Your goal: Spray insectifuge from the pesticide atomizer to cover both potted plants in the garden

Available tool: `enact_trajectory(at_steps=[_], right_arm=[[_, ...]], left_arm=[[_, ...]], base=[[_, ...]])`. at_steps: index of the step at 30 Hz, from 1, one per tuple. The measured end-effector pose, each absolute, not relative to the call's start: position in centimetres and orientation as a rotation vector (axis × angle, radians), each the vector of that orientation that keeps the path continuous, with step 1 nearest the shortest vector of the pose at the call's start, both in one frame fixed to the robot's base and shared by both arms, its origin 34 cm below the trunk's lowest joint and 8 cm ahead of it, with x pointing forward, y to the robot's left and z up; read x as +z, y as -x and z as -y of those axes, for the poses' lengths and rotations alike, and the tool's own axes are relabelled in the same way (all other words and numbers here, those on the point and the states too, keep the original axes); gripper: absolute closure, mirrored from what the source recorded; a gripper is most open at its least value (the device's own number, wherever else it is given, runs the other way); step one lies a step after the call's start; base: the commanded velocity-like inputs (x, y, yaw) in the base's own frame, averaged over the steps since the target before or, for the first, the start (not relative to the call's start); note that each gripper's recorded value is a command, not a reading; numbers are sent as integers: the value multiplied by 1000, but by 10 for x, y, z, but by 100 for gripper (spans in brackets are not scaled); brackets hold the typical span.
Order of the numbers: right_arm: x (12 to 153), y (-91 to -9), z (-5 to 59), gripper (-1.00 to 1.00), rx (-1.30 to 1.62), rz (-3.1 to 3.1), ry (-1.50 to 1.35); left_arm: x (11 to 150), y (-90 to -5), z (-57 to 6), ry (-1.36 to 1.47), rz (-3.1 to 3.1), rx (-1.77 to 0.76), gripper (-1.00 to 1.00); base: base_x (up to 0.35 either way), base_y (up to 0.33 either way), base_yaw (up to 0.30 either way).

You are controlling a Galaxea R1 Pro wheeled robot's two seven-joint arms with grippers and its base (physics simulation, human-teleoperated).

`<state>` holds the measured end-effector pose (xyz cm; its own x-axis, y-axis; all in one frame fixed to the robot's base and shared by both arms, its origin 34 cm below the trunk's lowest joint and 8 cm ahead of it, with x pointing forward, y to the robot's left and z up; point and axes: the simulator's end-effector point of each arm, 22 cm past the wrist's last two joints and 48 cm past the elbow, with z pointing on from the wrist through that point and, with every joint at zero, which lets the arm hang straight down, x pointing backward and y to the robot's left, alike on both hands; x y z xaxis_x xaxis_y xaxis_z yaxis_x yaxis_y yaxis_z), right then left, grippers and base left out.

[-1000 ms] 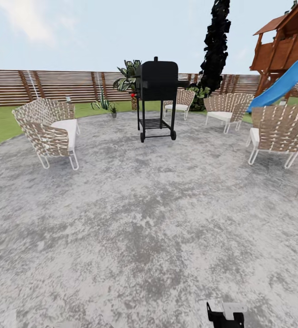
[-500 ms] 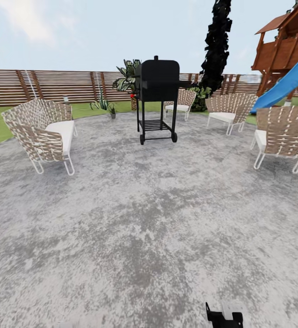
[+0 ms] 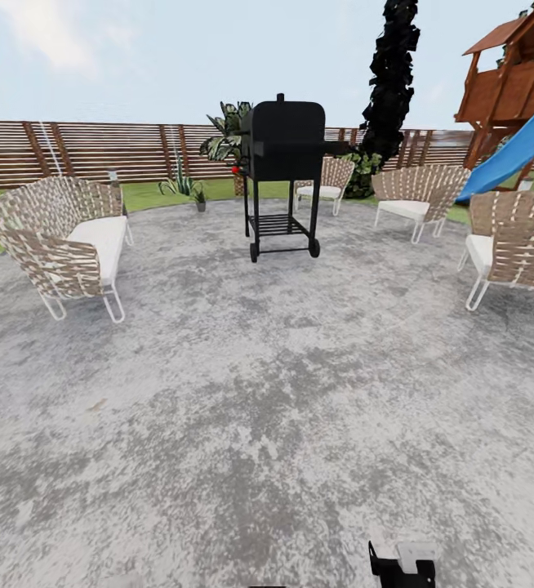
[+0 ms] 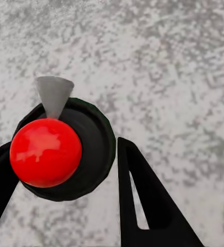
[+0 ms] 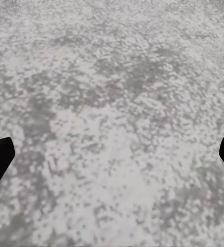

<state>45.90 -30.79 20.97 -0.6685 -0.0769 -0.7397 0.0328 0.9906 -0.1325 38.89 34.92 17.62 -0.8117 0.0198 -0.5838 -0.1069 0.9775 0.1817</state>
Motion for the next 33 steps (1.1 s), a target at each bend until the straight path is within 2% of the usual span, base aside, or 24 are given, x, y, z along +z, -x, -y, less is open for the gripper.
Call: enact_trajectory(at_steps=[9, 21, 33], right_arm=[[210, -459, 308, -100, -170, -2297, 32], [210, -459, 308, -100, -169, -2296, 32], [206, -451, 313, -100, -178, -2316, 41]], left_arm=[[176, -389, -349, 61, -2504, 274, 100], [176, -389, -349, 60, -2504, 274, 100], [176, -389, -349, 61, -2503, 274, 100]], base=[[343, 0, 15], [343, 0, 251], [343, 0, 17]])
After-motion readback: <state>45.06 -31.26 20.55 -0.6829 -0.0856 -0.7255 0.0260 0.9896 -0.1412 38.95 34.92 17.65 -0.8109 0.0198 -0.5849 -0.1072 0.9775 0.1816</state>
